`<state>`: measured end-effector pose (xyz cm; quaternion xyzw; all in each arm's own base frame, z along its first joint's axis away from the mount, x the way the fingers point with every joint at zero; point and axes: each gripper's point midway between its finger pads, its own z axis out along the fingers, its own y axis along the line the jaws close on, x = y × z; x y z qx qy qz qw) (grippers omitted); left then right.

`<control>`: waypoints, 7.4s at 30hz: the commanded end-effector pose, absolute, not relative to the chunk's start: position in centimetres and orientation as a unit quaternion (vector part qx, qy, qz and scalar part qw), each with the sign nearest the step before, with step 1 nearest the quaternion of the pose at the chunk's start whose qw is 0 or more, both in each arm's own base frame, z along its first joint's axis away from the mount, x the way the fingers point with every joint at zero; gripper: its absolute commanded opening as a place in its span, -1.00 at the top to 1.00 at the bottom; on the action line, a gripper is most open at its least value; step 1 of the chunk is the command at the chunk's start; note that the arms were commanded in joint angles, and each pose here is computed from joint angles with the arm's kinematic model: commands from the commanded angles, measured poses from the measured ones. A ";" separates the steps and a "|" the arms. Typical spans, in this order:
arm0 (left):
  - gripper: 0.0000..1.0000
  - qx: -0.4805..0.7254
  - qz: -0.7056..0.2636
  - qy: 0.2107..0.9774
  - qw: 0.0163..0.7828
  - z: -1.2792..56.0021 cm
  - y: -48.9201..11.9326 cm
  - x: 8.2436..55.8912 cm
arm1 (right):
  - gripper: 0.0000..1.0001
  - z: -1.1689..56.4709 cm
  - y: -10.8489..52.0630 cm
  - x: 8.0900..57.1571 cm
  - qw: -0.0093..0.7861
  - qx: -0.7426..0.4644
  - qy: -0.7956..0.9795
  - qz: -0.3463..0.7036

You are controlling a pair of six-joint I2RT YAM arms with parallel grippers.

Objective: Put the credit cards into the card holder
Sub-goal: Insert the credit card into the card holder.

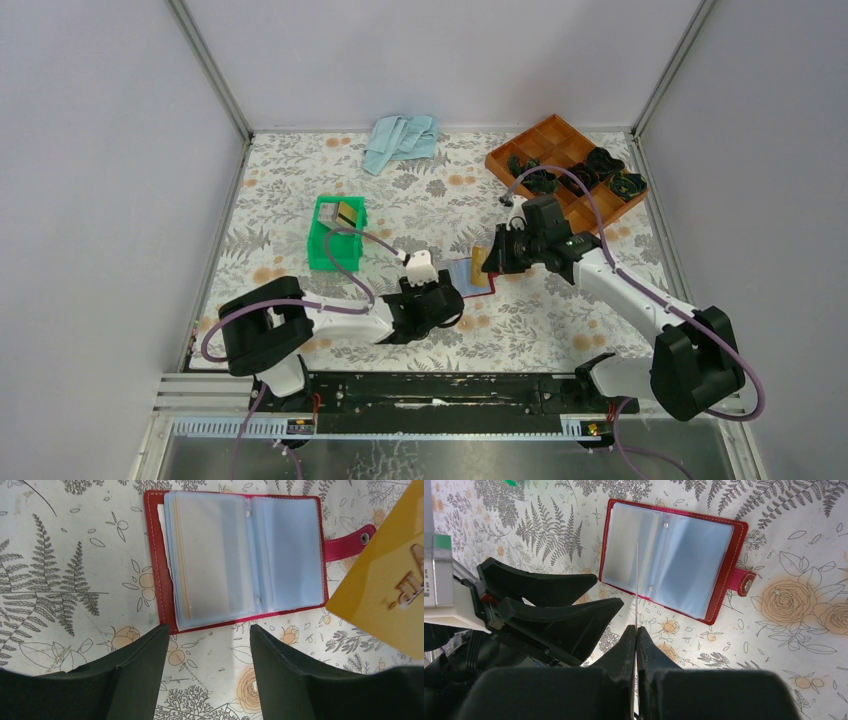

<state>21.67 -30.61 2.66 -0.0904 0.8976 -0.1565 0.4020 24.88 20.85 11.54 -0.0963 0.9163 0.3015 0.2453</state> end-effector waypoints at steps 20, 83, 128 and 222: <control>-0.35 -0.132 -0.115 0.876 0.449 4.5 -26.1 26.4 | 1.00 8.7 22.8 25.3 0.207 -0.108 0.910 0.343; 0.02 -0.158 -0.184 0.897 0.370 1.7 -24.8 27.1 | 1.00 5.5 24.0 26.0 0.145 -0.036 0.887 0.437; -0.13 -0.233 -0.284 0.884 0.288 -1.2 -25.1 25.1 | 1.00 3.6 23.7 25.5 0.120 0.079 0.869 0.474; 0.07 -0.175 -0.225 0.922 0.263 -4.7 -25.9 21.9 | 0.31 -1.2 25.8 25.9 0.101 0.099 0.898 0.417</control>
